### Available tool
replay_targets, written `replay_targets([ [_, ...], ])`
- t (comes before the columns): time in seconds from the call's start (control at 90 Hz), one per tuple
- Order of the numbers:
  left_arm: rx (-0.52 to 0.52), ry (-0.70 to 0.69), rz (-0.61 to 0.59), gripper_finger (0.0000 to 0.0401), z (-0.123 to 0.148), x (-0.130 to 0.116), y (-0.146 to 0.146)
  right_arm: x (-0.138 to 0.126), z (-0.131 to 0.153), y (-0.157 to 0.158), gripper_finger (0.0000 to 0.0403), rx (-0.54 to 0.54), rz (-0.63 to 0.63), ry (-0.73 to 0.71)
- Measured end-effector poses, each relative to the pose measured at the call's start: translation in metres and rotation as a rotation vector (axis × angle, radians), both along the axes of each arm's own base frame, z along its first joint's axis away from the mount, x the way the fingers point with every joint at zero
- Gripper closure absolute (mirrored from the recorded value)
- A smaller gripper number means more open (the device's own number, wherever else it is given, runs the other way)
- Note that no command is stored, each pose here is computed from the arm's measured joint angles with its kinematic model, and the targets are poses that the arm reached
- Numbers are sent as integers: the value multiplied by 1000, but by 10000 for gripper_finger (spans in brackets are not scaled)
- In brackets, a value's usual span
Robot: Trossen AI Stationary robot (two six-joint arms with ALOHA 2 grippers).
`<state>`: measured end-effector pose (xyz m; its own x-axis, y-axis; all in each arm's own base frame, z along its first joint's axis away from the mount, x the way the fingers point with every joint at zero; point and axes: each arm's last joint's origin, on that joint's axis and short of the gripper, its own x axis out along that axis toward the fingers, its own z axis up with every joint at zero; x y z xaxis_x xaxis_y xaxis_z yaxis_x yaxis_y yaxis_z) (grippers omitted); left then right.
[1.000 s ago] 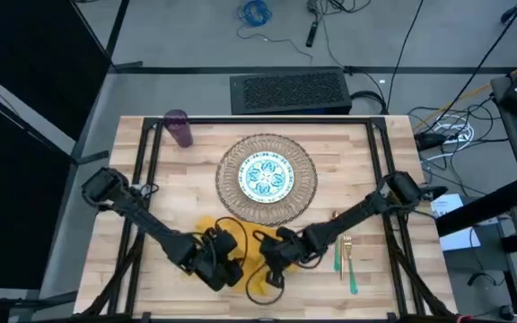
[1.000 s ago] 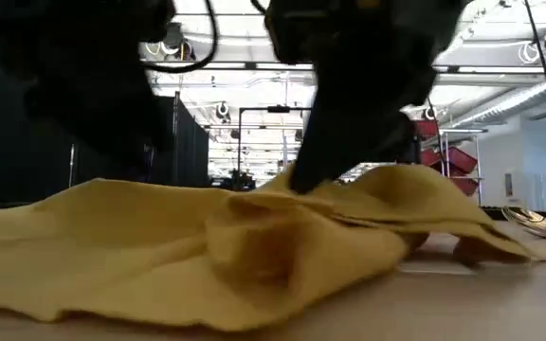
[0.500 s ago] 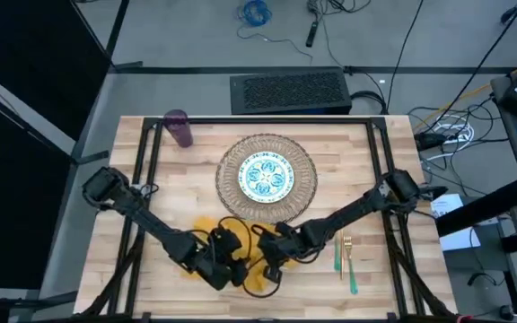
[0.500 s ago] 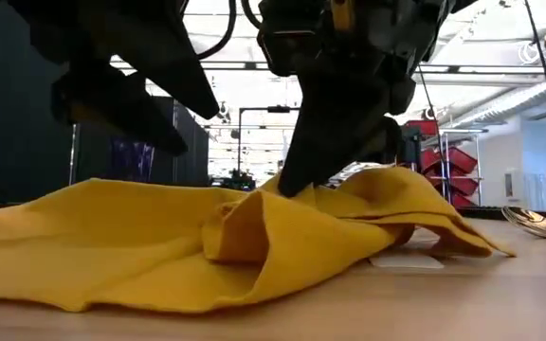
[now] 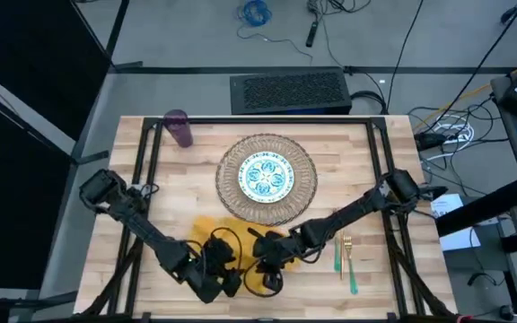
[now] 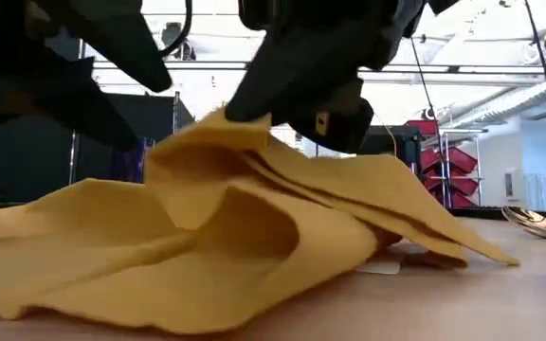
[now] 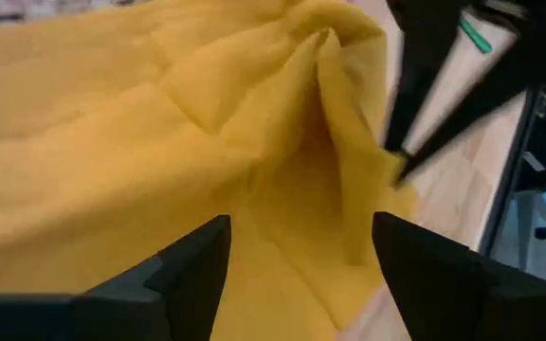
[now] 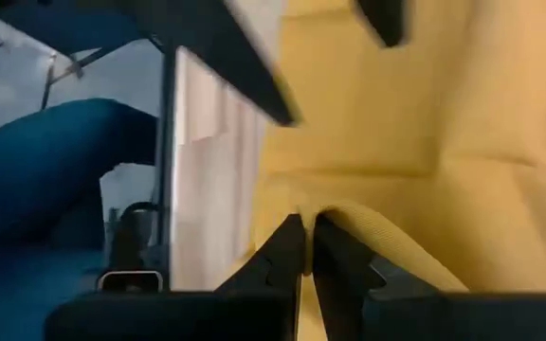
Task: Set table place
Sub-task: Fold the yellow table napkin
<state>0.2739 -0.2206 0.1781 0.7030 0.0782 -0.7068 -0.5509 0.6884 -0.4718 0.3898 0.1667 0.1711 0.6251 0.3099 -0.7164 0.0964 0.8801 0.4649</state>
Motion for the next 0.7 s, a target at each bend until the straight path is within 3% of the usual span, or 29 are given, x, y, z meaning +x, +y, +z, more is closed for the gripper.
replay_targets([
  [0.156, -44, 19, 38, 157, -9, -3, -6, -9, -13, -23, 394, -197, -103, 155],
  [0.333, -84, 67, 76, 157, -28, -4, -13, -6, -21, -51, 400, -264, -105, 237],
  [0.478, -107, 86, 113, 157, -36, -4, -14, -2, -15, -60, 400, -184, -80, 222],
  [0.7, -113, 96, 117, 157, -38, -9, -19, -17, -7, -15, 401, -73, 26, 233],
])
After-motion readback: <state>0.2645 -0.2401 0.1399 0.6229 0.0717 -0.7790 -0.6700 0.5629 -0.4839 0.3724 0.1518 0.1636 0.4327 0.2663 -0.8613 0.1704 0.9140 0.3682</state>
